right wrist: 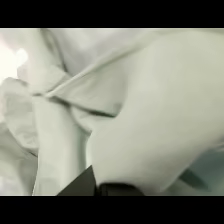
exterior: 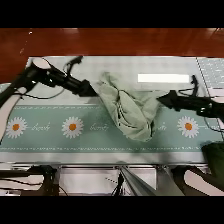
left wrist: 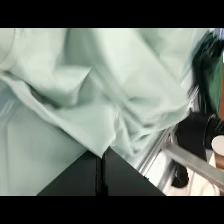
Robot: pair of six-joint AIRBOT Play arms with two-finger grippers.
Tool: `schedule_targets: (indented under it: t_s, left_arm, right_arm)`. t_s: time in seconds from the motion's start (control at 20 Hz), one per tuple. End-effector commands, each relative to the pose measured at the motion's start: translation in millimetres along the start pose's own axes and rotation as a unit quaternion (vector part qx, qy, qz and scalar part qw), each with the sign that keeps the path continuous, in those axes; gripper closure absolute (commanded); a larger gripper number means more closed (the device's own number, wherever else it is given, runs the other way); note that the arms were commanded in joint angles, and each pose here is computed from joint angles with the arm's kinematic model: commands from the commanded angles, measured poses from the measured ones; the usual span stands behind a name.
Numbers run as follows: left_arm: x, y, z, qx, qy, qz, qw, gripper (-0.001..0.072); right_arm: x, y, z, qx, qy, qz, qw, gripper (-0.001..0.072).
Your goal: Fold the shirts.
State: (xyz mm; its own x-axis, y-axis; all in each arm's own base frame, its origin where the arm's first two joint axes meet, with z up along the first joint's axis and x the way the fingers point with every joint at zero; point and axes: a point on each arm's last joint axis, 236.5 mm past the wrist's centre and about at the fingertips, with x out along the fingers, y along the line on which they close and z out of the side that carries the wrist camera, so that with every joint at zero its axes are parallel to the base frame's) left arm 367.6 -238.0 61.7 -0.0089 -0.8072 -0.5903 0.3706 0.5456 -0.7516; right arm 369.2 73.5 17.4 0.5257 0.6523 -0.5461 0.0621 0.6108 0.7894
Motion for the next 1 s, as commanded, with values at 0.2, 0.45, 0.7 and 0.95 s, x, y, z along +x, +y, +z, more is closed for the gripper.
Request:
schedule_targets:
  t_s: [0.2,0.45,0.7,0.95]
  left_arm:
    - [-185.2,-169.2,72.7,0.229,-0.276,0.073,0.930,0.0693]
    - [-262.0,-267.3,41.1,0.324,-0.393,0.104,0.854,0.0693]
    - [-320.4,-276.9,-7.4,0.325,-0.450,0.239,0.797,0.0693]
    - [-337.3,-243.6,-40.5,0.251,-0.437,0.316,0.804,0.0693]
  right_arm:
    - [-185.9,182.0,93.6,-0.222,-0.254,0.001,0.941,0.0688]
    - [-263.4,266.0,88.6,-0.290,-0.338,-0.025,0.895,0.0688]
    - [-298.2,285.5,61.9,-0.318,-0.330,-0.097,0.883,0.0687]
    - [-306.3,261.3,36.1,-0.296,-0.283,-0.170,0.897,0.0688]
